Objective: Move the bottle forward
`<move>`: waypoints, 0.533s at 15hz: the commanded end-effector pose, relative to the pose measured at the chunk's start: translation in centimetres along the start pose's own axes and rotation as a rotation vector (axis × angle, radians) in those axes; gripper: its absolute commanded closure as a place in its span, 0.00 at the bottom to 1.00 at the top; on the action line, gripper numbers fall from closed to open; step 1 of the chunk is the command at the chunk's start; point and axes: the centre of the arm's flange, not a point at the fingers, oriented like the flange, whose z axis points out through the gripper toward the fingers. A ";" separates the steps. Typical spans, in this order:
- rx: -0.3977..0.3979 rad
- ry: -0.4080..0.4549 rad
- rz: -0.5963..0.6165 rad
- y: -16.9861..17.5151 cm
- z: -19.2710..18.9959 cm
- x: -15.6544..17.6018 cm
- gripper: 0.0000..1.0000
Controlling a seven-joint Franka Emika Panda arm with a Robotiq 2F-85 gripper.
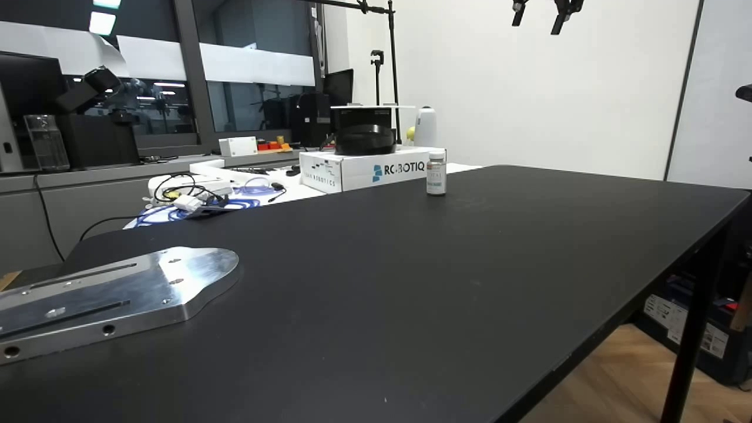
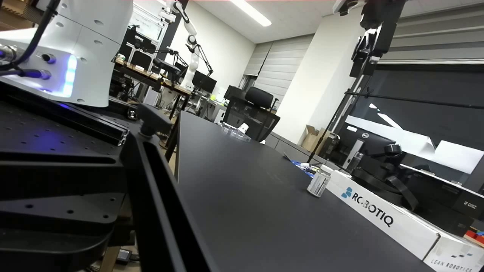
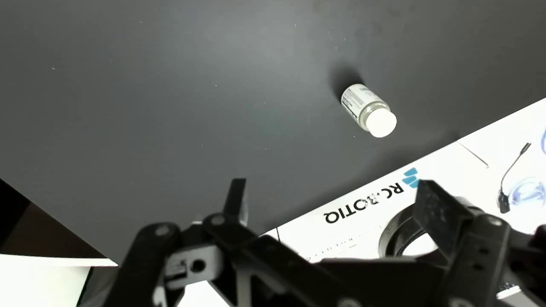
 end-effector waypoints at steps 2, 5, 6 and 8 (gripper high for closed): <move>-0.023 0.081 0.077 -4.7 4.5 3.8 0.00; -0.040 0.107 0.100 -8.2 8.4 5.3 0.00; -0.048 0.110 0.105 -9.3 9.6 5.8 0.00; -0.056 0.115 0.117 -11.3 12.0 6.9 0.00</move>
